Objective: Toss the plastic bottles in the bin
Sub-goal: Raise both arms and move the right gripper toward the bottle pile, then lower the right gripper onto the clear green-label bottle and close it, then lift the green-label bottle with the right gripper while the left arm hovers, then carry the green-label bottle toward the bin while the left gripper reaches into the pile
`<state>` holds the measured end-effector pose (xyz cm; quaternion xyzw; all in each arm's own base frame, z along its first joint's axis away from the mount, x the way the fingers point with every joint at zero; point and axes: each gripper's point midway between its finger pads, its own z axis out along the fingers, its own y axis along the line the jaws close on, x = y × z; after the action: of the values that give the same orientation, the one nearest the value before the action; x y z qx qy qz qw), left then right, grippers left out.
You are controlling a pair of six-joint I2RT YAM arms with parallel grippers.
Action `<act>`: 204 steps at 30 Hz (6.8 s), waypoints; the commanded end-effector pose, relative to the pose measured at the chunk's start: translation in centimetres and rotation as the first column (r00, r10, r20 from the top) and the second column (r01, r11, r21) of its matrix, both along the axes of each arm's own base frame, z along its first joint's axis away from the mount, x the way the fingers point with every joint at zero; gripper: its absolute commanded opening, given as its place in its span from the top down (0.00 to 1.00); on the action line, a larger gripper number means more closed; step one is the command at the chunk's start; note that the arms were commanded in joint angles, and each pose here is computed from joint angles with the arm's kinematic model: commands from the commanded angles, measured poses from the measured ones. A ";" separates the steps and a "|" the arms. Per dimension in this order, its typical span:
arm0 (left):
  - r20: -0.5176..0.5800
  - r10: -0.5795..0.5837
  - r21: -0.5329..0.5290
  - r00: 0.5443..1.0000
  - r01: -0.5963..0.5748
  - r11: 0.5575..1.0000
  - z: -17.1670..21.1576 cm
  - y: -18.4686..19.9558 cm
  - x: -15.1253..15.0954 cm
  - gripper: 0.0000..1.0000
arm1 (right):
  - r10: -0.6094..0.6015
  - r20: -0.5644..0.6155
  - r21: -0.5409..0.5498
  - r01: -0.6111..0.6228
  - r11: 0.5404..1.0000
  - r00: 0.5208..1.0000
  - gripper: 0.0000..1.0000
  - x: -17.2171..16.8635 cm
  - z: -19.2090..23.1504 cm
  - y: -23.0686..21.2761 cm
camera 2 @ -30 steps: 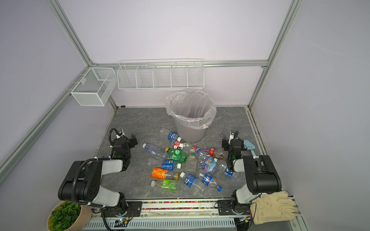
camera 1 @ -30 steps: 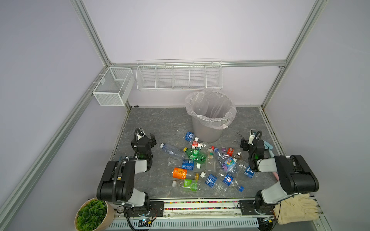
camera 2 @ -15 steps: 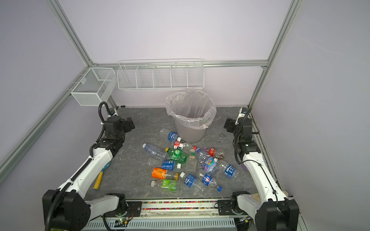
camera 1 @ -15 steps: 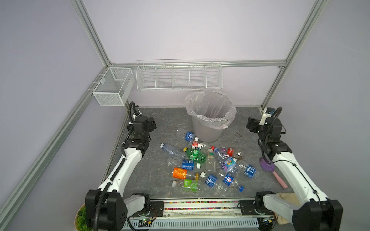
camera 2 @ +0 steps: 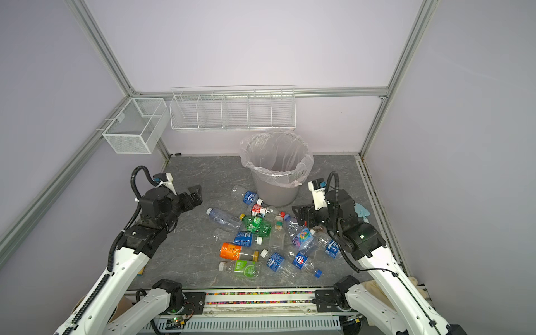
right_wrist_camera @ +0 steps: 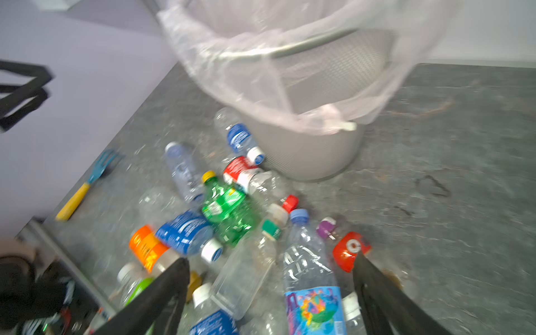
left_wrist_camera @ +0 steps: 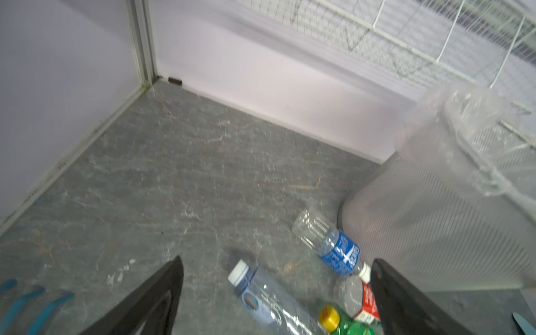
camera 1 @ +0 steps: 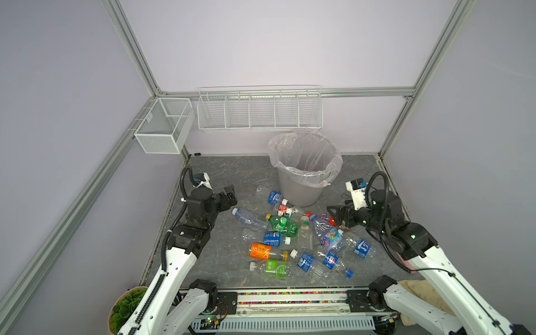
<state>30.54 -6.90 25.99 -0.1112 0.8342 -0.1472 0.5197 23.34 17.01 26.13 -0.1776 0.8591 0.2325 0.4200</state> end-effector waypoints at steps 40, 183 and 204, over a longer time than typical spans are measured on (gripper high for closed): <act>-0.149 -0.082 -0.268 0.985 0.039 0.963 -5.9 -1.5 -6.7 0.00 | 0.669 -0.387 -0.518 -0.749 0.412 0.635 0.08 -16.0 -16.3 18.6; -0.195 -0.114 -0.495 0.974 0.002 0.869 -6.3 -1.1 -12.1 0.10 | 0.545 -0.282 -0.581 -0.593 0.558 0.790 0.66 -7.2 -17.6 20.3; -0.310 -0.474 -0.553 0.824 0.249 0.795 -13.7 -14.5 -15.8 0.23 | 0.414 -0.094 -0.512 -0.401 0.760 0.905 0.65 -1.4 -6.8 17.2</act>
<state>13.43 -19.20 10.45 -0.0921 0.8889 -0.3994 0.2048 21.03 34.99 16.02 -0.4923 0.8221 0.0700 0.2775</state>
